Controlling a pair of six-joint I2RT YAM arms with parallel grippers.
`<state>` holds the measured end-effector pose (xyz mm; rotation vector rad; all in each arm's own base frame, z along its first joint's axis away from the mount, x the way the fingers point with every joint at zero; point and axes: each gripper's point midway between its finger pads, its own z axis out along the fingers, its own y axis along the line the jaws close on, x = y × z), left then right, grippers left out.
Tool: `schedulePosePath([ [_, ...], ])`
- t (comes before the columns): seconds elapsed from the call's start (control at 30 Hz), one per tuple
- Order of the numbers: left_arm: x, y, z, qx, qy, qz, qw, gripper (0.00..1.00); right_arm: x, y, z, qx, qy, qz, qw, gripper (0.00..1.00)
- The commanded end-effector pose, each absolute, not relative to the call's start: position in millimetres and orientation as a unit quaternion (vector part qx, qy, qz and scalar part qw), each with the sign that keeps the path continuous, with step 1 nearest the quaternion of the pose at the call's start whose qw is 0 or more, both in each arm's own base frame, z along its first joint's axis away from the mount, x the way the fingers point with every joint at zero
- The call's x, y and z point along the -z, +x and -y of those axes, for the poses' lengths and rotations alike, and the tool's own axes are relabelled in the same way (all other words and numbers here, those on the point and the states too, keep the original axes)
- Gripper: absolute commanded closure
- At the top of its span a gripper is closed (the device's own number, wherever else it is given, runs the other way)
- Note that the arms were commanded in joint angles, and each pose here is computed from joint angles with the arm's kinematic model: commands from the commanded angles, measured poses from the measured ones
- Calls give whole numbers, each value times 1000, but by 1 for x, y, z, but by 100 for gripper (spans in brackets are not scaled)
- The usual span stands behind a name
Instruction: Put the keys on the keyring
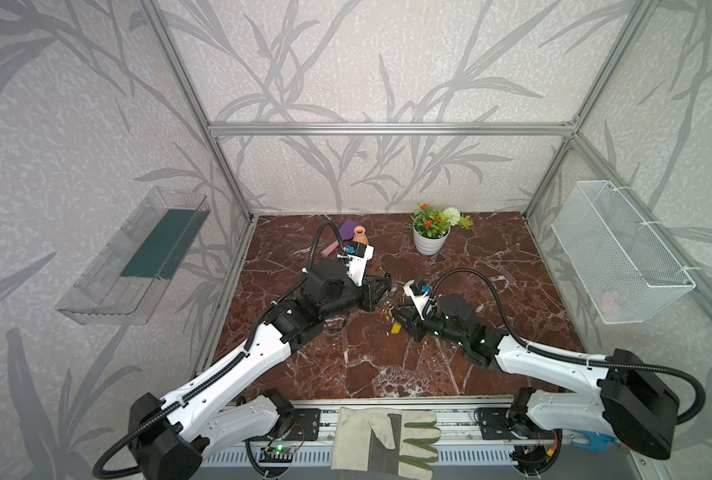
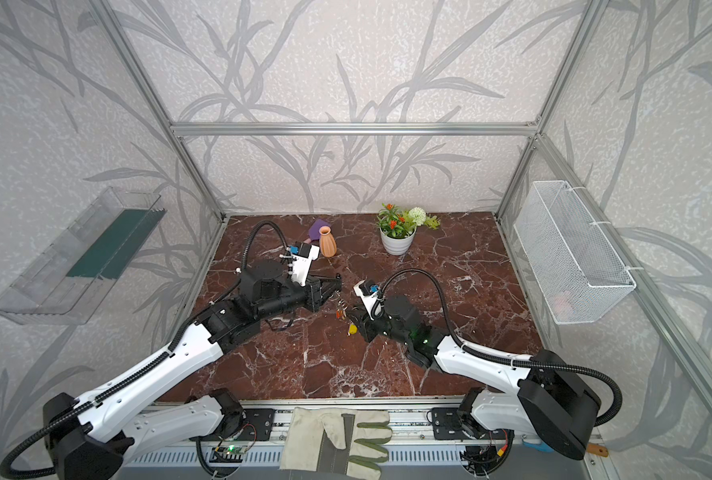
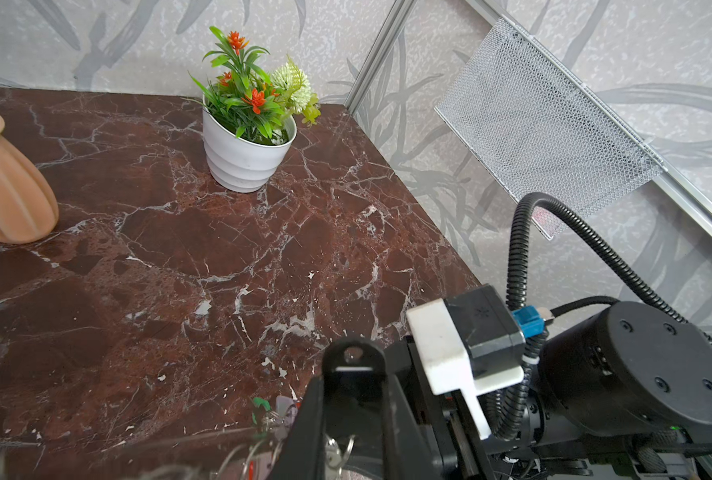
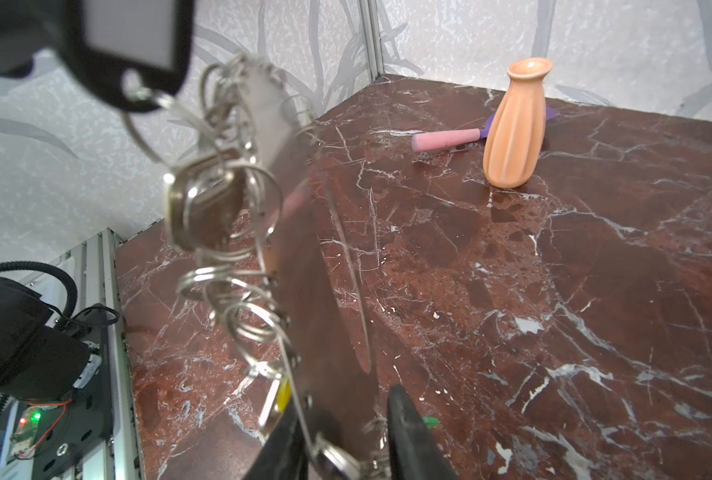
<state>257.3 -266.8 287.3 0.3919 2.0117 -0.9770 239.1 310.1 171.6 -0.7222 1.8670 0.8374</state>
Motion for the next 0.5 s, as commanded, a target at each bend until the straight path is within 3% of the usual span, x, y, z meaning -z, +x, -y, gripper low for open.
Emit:
schedulePosePath([
  [0.0, -321, 257, 271, 412, 162, -776, 449, 100, -193, 239, -318, -357, -301, -740, 484, 76],
  [0.47, -310, 263, 261, 375, 145, -799, 447, 100, -221, 210, -330, -427, -343, -691, 472, 97],
])
